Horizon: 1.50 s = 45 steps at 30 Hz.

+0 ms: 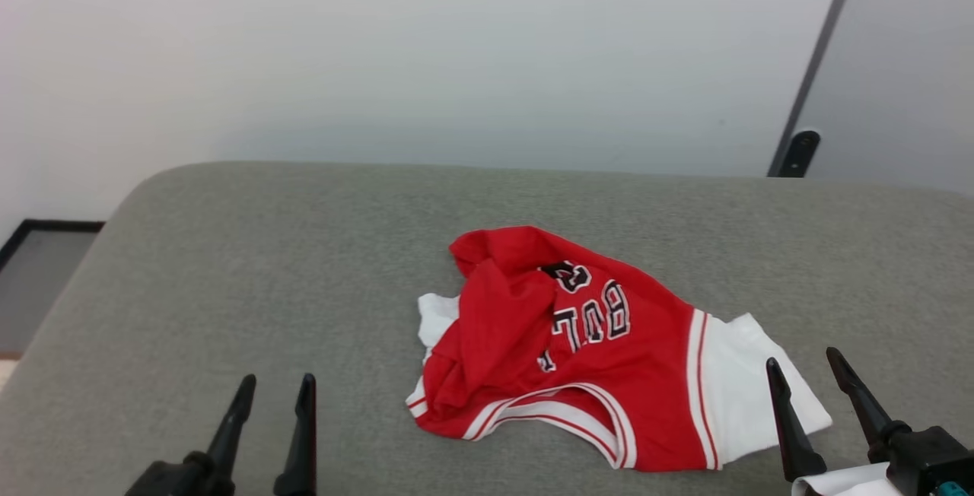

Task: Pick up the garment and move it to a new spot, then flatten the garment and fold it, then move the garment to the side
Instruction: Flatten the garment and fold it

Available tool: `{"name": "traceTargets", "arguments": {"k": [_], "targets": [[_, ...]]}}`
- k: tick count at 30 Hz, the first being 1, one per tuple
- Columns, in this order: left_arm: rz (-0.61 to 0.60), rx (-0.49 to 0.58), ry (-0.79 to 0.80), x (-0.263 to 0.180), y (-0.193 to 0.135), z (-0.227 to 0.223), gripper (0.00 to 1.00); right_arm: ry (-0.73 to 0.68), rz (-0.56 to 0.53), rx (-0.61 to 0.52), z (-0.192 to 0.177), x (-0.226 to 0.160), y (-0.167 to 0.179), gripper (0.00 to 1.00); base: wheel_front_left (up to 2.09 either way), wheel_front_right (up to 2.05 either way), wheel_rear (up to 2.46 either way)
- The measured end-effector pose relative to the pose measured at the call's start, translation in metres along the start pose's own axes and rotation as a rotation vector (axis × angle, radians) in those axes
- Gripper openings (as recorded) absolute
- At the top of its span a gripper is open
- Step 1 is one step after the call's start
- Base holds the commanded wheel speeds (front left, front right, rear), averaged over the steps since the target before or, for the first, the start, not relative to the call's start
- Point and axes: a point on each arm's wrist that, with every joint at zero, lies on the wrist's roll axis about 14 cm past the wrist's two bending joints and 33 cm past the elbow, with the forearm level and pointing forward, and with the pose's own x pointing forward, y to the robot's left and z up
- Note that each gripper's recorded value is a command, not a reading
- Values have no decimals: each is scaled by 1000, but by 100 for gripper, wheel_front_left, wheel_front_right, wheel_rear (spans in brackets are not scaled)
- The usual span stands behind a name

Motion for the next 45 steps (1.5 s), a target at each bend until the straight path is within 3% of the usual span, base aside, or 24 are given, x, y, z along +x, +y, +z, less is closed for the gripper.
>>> {"name": "traceTargets", "arguments": {"k": [7,14,32,45], "targets": [[-97,-30,31,14,-33,-14,100,15,-111,-40,-1,-17,-39,100,0,0,0],[-175,-35,103,31,-54,-38,100,37,-180,-36,-5,-34,-55,100,0,0,0],[-262,7,676,123,-25,-79,100,139,-191,-11,-36,-25,-60,100,0,0,0],[-319,80,1018,140,-36,-133,100,196,-213,-4,-55,-15,-65,100,0,0,0]]}}
